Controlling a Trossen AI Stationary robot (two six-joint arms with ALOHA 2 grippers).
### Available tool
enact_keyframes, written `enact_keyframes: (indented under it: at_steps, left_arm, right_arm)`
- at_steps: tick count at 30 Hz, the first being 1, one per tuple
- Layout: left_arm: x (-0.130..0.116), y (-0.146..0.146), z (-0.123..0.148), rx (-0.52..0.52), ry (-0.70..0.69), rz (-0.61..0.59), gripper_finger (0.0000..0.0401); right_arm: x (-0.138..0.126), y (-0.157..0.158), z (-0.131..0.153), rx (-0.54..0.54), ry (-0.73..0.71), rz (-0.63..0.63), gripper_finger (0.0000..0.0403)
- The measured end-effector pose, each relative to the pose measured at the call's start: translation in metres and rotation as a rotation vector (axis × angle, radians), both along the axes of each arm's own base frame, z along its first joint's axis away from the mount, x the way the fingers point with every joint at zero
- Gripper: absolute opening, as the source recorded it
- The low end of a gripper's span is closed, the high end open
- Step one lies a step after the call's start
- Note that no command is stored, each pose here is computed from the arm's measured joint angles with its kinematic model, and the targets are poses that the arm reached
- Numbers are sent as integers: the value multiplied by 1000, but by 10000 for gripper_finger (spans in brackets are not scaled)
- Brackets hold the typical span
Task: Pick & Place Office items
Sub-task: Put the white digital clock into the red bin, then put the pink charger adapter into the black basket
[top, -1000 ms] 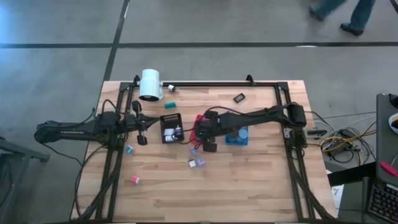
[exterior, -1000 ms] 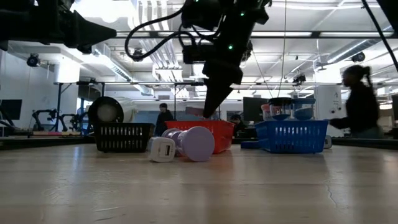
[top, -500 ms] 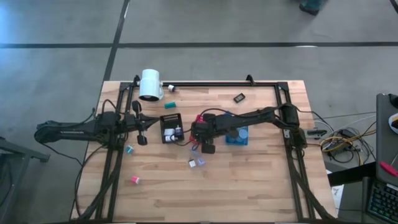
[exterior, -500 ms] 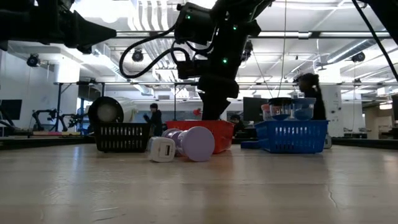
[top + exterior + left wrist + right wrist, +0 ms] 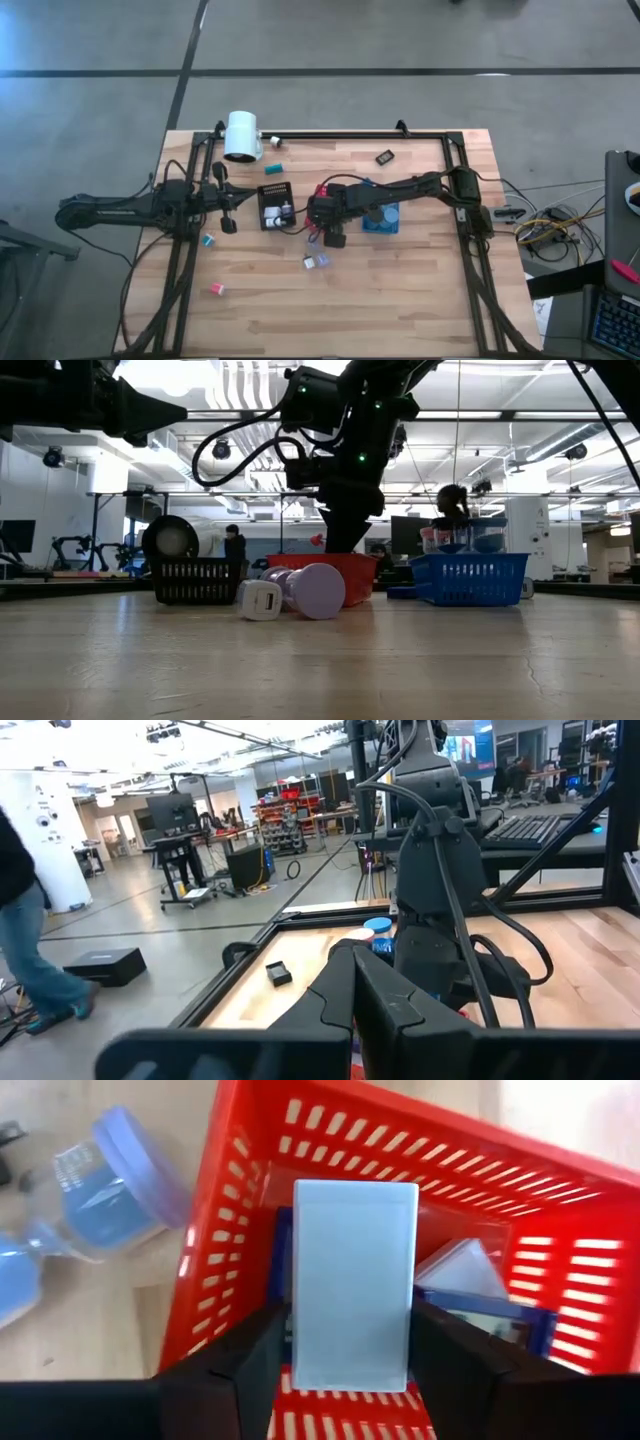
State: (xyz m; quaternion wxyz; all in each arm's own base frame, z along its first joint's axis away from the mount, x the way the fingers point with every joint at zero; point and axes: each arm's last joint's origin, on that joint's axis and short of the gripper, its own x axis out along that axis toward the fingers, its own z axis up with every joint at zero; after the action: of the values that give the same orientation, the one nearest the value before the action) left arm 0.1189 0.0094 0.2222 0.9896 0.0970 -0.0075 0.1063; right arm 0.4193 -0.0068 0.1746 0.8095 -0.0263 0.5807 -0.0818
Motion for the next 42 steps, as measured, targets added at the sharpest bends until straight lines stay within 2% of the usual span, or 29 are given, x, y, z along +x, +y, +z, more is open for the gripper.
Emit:
enact_keyframes:
  at_steps: [3, 9, 13, 17, 21, 25, 29, 31, 34, 38, 42]
  left_arm:
    - [0, 0, 0, -8, -2, 0, 5]
    - [0, 0, 0, -10, -3, 0, 5]
    - [0, 0, 0, 8, 1, 1, 5]
    - [0, 0, 0, 7, 0, 1, 5]
    - [0, 0, 1, -13, -5, 1, 5]
    - [0, 0, 2, -28, -14, 2, 5]
    - [0, 0, 2, -30, -14, 1, 5]
    - [0, 0, 2, -30, -14, 1, 5]
    - [0, 0, 2, -31, -14, 1, 5]
    - [0, 0, 2, -23, -12, 2, 5]
    - [0, 0, 1, -13, -7, 4, 5]
  right_arm:
    - [0, 1, 0, 36, 2, 10, 202]
    - [-1, 1, 4, 40, -5, 10, 206]
    - [-5, 1, 22, 33, -47, 12, 205]
    - [-18, 8, 72, 21, -204, 47, 197]
    - [-43, 30, 141, 29, -488, 108, 176]
    - [-87, 52, 198, 25, -733, 230, 140]
    - [-140, 58, 229, 25, -965, 300, 91]
    - [-166, 57, 234, 40, -1087, 330, 64]
    - [-200, 52, 223, 71, -1196, 355, 28]
    - [-231, 45, 185, 64, -1278, 339, 11]
    - [-249, 40, 141, 57, -1347, 314, 9]
